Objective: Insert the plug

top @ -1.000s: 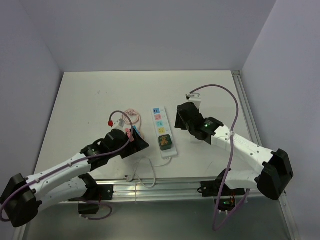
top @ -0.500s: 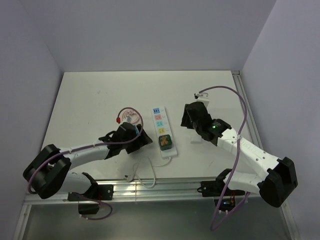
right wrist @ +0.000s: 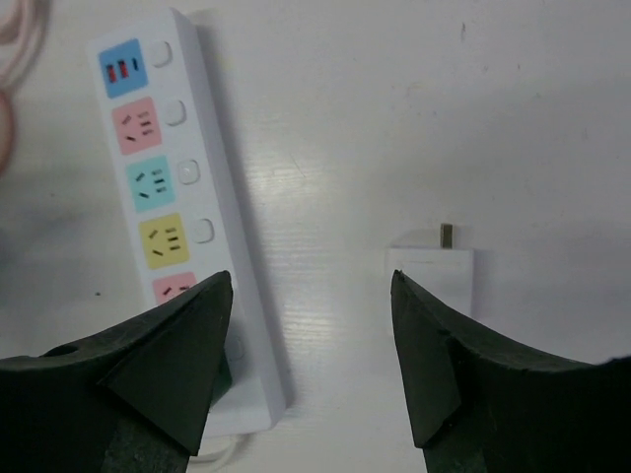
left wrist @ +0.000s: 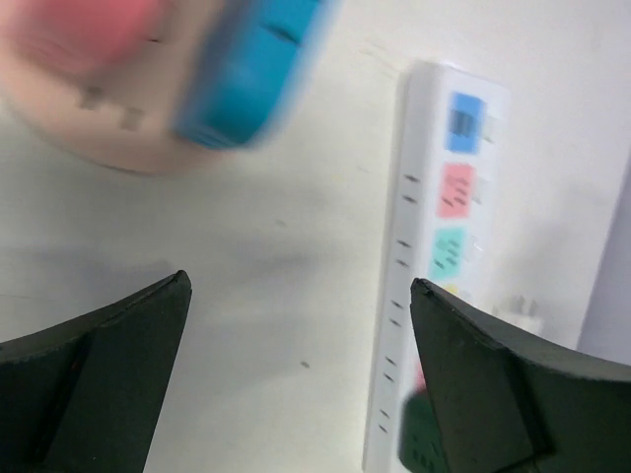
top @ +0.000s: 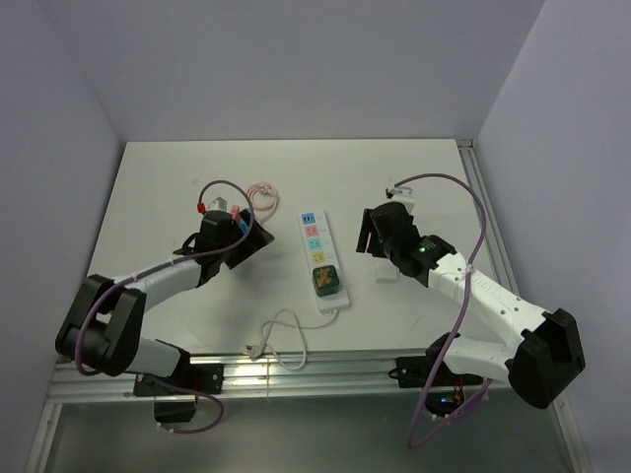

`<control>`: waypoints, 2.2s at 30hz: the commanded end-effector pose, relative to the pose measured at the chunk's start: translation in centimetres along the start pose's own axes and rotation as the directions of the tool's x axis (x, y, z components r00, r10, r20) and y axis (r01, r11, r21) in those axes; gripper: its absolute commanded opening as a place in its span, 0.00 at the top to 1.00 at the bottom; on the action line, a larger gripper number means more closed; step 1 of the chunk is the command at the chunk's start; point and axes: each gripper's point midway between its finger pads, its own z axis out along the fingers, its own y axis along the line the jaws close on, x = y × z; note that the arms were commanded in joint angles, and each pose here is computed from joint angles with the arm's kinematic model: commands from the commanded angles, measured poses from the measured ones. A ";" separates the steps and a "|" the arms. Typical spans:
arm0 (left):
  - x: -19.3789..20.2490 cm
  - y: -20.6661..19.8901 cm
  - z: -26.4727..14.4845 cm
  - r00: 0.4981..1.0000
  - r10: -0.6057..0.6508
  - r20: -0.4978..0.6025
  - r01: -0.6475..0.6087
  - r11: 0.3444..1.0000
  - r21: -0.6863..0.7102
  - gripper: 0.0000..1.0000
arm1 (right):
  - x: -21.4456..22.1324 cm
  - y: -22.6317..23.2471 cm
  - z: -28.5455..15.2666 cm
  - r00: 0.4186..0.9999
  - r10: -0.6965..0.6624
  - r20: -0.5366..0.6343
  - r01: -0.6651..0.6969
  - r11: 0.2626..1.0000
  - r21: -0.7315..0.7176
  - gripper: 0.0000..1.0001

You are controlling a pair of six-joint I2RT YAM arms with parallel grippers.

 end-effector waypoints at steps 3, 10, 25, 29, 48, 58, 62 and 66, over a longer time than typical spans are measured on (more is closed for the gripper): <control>-0.6 -7.5 -4.7 0.985 0.161 0.061 -0.170 0.963 0.209 0.00 | 2.8 -2.9 0.3 0.999 -0.001 -0.050 0.006 0.996 0.089 0.23; 0.7 -8.9 -8.6 0.975 0.202 0.089 -0.220 0.916 0.334 0.01 | 6.0 -4.7 2.3 0.990 0.006 -0.142 0.015 0.990 0.144 0.15; 1.1 -8.6 -10.3 0.964 0.244 0.105 -0.266 0.894 0.362 0.00 | 10.3 -6.8 5.5 0.943 0.040 -0.331 0.041 0.971 0.235 0.21; 1.3 -8.6 -10.0 0.963 0.250 0.097 -0.268 0.891 0.366 0.01 | 10.7 -6.1 5.8 0.935 0.037 -0.352 0.035 0.980 0.197 0.41; 4.0 -14.9 -12.7 0.921 0.360 0.149 -0.367 0.674 0.641 0.01 | -1.8 5.9 -2.6 0.988 0.068 -0.136 -0.114 0.926 -0.360 0.57; 3.2 -18.1 -14.6 0.829 0.306 0.468 -0.553 0.579 0.599 0.00 | -5.0 13.5 -2.7 0.846 0.372 -0.382 -0.529 0.672 -0.517 0.61; 2.8 -18.6 -14.1 0.802 0.260 0.537 -0.571 0.597 0.564 0.01 | -6.5 13.6 -3.1 0.805 0.477 -0.353 -0.593 0.620 -0.514 0.70; 3.3 -19.2 -13.8 0.782 0.265 0.563 -0.596 0.581 0.554 0.01 | -8.0 13.2 -4.2 0.773 0.546 -0.323 -0.627 0.579 -0.522 0.67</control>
